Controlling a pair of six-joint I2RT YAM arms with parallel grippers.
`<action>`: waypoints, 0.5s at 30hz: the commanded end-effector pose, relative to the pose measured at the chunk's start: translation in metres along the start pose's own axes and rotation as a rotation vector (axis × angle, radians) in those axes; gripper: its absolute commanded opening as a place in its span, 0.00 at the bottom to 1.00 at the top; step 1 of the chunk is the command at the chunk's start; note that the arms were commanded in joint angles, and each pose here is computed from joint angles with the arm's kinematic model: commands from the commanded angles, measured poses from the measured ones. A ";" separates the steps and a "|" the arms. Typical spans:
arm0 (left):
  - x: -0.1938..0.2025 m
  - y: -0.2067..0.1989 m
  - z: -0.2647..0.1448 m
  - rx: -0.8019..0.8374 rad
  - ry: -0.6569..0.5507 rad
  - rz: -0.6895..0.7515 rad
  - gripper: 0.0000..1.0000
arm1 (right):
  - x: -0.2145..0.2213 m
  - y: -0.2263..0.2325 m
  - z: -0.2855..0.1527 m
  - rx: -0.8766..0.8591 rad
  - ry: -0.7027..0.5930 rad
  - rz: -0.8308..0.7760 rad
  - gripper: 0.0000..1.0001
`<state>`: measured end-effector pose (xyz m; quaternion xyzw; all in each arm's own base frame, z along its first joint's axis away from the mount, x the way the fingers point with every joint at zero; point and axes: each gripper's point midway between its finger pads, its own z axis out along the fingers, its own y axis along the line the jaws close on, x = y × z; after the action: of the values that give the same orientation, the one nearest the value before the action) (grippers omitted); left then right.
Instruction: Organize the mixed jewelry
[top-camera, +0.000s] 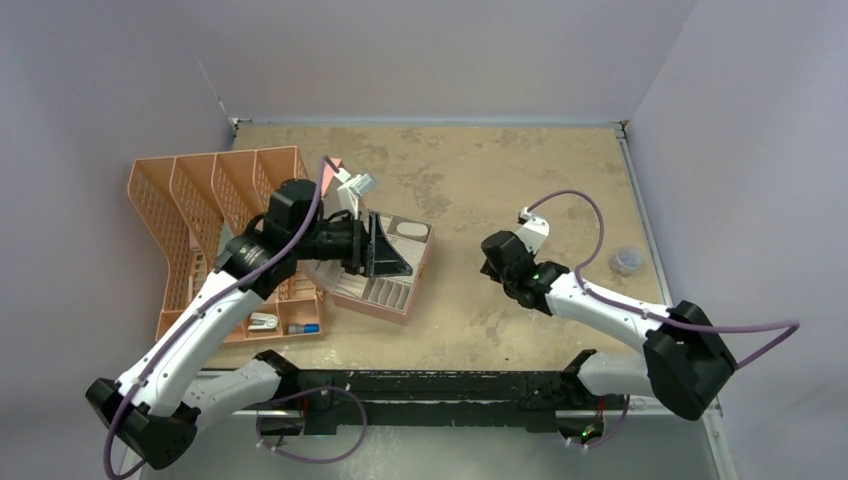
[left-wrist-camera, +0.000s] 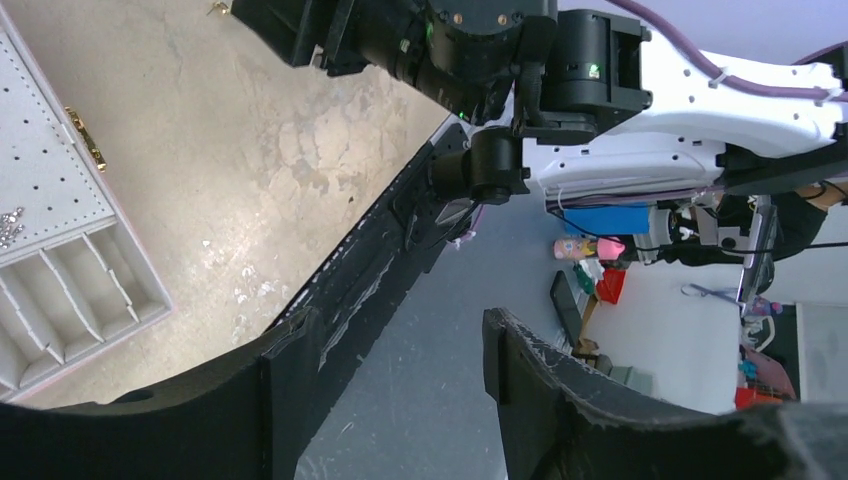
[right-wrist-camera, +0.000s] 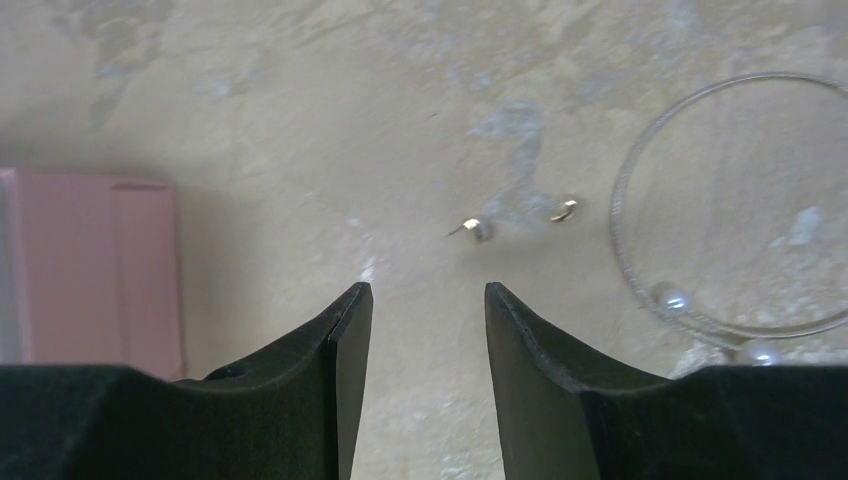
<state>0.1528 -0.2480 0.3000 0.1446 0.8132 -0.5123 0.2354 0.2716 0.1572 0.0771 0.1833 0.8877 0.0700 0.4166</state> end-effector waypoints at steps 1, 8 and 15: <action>-0.015 -0.002 0.017 0.042 -0.032 0.071 0.59 | -0.024 -0.020 0.012 0.088 -0.045 0.049 0.48; -0.019 0.020 0.044 0.030 -0.026 0.096 0.57 | -0.022 -0.040 0.025 0.159 -0.022 0.104 0.46; -0.023 0.039 0.063 0.023 -0.056 0.111 0.55 | -0.009 -0.058 0.036 0.269 0.028 0.126 0.38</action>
<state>0.1901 -0.2781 0.2479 0.1535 0.8207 -0.4989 0.2323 0.2853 0.1046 0.0403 0.2590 0.8904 -0.0063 0.3743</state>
